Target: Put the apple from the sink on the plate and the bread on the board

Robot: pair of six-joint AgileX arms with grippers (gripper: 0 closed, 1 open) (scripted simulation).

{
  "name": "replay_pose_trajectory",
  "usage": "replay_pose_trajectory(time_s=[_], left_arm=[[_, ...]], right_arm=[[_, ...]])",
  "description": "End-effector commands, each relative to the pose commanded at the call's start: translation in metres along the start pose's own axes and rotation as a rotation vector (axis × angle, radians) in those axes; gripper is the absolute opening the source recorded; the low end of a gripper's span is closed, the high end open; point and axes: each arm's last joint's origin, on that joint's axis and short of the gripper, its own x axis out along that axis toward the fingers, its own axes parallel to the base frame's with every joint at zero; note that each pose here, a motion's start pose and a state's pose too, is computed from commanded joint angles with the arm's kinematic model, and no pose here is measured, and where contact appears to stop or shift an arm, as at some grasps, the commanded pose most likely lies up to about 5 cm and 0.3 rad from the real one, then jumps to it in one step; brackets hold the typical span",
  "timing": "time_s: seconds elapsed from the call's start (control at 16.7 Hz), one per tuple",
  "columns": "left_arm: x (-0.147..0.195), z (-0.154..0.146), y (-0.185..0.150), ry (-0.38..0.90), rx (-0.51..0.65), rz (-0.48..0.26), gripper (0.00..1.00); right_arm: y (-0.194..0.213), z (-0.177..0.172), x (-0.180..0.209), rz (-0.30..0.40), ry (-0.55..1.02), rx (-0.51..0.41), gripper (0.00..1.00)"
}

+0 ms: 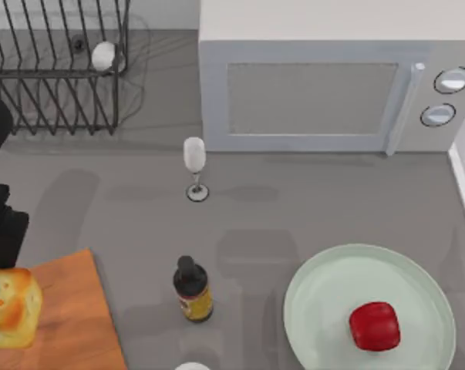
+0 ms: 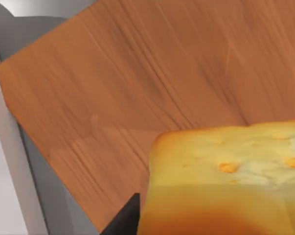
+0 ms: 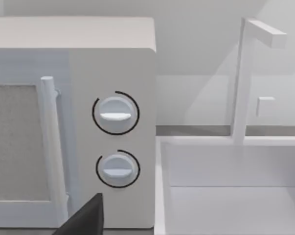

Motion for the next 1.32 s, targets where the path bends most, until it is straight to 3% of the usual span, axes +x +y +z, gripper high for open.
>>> replay_pose_trajectory(time_s=[0.42, 1.32], left_arm=[[0.002, 0.0, -0.001, 0.001, -0.001, 0.004, 0.0], [0.045, -0.003, -0.001, 0.0, -0.001, 0.0, 0.0]], right_arm=[[0.0, 0.0, 0.0, 0.0, 0.0, 0.0, 1.0], [0.0, 0.0, 0.0, 0.0, 0.0, 0.0, 1.0]])
